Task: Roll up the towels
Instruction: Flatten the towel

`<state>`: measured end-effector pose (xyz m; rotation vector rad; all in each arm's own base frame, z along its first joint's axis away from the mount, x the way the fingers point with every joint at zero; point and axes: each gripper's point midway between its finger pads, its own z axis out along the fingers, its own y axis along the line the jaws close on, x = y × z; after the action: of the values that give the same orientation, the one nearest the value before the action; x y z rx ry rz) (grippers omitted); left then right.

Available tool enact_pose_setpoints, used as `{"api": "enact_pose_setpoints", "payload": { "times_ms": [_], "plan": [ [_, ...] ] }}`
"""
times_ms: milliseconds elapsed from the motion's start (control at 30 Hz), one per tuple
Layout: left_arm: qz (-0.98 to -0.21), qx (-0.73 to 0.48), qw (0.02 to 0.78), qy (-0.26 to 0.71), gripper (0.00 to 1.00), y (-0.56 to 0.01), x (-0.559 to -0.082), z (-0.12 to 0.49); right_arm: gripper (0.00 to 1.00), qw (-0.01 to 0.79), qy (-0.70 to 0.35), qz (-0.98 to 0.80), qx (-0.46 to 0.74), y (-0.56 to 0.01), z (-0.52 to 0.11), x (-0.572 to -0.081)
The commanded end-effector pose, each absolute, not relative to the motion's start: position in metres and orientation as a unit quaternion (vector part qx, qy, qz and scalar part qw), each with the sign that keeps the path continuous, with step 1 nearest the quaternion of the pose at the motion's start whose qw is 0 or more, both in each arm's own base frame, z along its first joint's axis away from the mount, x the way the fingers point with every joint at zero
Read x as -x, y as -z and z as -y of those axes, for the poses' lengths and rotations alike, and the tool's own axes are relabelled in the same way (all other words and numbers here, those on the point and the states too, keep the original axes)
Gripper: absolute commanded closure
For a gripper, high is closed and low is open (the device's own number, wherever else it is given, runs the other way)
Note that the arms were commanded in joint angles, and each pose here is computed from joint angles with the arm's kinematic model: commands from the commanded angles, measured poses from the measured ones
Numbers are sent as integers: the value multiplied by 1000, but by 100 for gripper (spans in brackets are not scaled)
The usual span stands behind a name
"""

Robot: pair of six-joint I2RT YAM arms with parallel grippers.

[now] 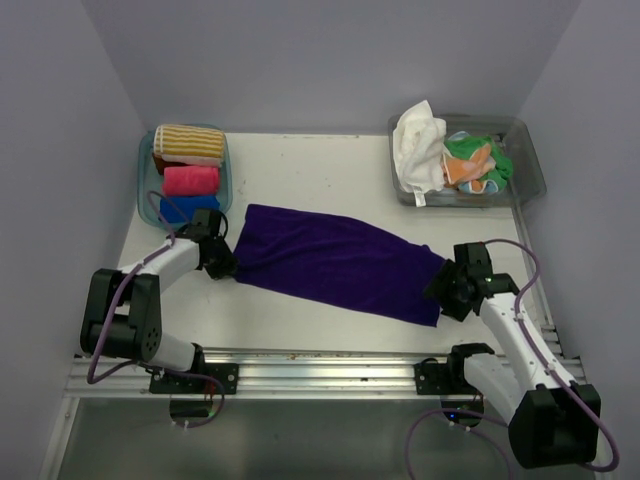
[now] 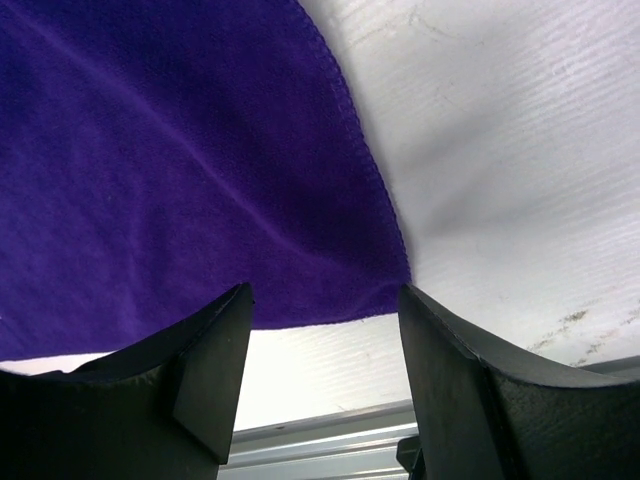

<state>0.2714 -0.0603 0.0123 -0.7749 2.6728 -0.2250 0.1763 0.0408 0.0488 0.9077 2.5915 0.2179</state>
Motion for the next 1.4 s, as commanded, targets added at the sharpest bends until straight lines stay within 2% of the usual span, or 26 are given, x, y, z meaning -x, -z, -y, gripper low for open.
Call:
{"api": "enact_pose_setpoints", "payload": {
  "times_ms": [0, 167, 367, 600, 800, 933, 1033, 1200, 1367],
  "plan": [
    [-946, 262, 182, 59, 100, -13, -273, 51, 36, 172, -54, -921, -344, -47, -35, -166],
    [-942, 253, 206, 74, 100, -39, -279, 53, 36, 175, -27, -911, -372, -51, -24, -149],
    [-941, 244, 213, 96, 100, -52, -281, 60, 37, 138, -28, -902, -407, -36, -28, -118],
    [-945, 234, 208, 98, 100, -53, -281, 62, 43, 158, -77, -894, -413, -13, -42, -141],
    [-945, 232, 206, 105, 100, -54, -282, 64, 52, 166, -78, -895, -407, -11, -41, -152],
    [-945, 232, 205, 108, 100, -54, -283, 66, 63, 170, -86, -895, -402, -9, -44, -156],
    [-945, 232, 203, 111, 100, -54, -282, 67, 62, 168, -84, -896, -401, -6, -43, -155],
    [-945, 233, 202, 111, 100, -53, -281, 67, 49, 170, -74, -897, -400, -1, -40, -152],
    [-944, 233, 202, 113, 100, -54, -280, 67, 46, 181, -75, -896, -399, -8, -39, -156]
  ]
}}
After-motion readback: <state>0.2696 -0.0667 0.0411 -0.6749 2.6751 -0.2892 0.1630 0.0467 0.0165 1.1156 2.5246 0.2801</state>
